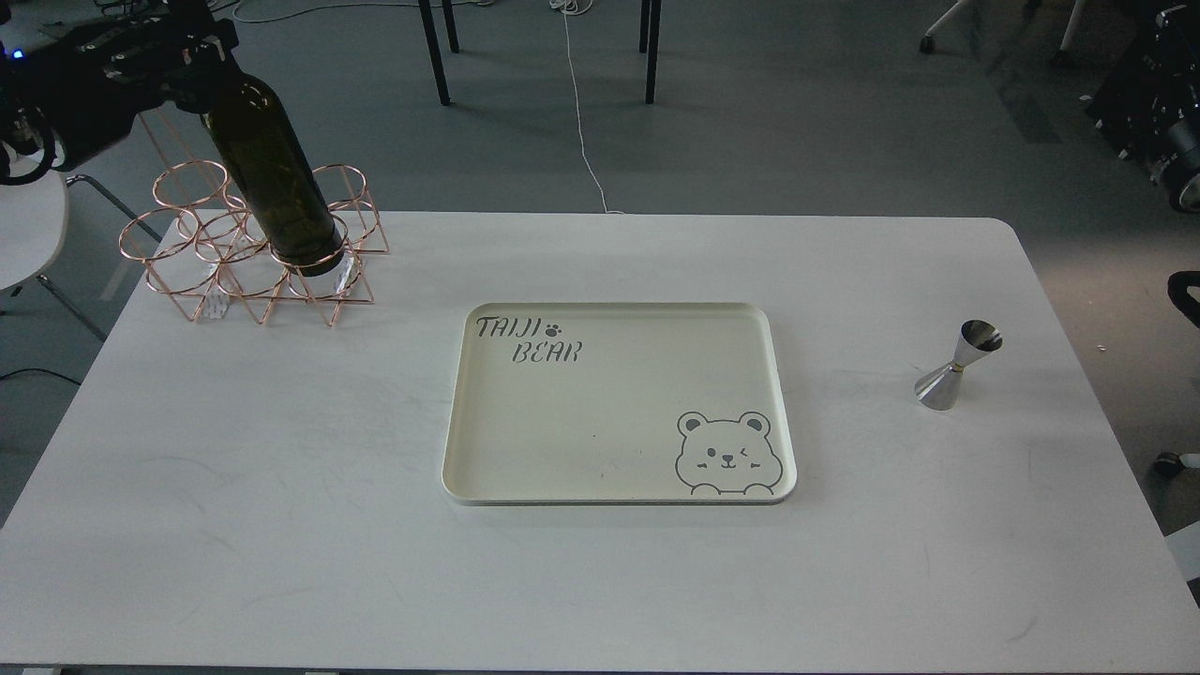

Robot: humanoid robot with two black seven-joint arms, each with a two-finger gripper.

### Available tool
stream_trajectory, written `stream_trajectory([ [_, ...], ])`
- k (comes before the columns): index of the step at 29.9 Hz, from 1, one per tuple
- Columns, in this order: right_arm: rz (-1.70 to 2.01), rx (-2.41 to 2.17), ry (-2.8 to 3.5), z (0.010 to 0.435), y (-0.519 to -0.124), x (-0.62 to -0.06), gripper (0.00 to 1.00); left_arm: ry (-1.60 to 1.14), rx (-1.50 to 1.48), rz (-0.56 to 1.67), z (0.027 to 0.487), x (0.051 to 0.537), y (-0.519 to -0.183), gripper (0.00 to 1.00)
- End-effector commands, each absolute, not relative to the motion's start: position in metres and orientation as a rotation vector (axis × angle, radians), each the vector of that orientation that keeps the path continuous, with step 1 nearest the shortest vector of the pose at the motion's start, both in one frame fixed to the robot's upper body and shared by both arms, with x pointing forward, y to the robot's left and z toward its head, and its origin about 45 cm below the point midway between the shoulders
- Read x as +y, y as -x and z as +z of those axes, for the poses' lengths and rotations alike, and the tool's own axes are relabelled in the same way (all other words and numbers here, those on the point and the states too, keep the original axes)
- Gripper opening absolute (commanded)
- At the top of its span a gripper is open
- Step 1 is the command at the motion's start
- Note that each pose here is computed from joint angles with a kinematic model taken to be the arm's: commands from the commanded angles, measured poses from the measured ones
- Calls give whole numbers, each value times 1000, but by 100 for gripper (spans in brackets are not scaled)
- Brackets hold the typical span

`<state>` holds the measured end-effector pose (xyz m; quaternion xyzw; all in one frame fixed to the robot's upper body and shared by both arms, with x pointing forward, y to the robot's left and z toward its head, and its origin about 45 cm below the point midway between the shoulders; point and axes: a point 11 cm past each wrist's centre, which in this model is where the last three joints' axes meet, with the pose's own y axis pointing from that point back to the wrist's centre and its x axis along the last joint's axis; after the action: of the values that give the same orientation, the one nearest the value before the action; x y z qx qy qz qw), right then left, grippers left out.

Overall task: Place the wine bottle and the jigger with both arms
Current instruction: 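Lower the bottle into a slot of the wine rack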

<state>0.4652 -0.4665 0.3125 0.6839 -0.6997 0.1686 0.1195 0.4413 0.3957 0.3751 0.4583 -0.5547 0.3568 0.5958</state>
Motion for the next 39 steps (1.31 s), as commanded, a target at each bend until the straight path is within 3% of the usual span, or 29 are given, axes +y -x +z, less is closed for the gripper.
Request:
stream_trajectory([
  [1, 495, -2046, -1998, 314, -465, -468, 98, -1059, -1293, 832, 379, 396, -442, 16],
  [8, 492, -2044, -2003, 312, -466, -465, 98, -1059, -1280, 819, 370, 393, -441, 17],
  [25, 492, -2043, -2005, 312, -466, -465, 98, -1068, -1183, 768, 325, 383, -443, 33],
  [27, 493, -2044, -2003, 312, -466, -465, 98, -1071, -1180, 767, 323, 384, -443, 39],
  [29, 493, -2044, -2003, 312, -466, -465, 98, -1070, -1182, 768, 323, 384, -443, 55],
  [31, 492, -2043, -2005, 312, -466, -465, 98, -1059, -1190, 774, 323, 381, -444, 65],
  [39, 493, -2043, -2006, 313, -466, -465, 98, -1020, -1128, 852, 326, 389, -447, 82],
])
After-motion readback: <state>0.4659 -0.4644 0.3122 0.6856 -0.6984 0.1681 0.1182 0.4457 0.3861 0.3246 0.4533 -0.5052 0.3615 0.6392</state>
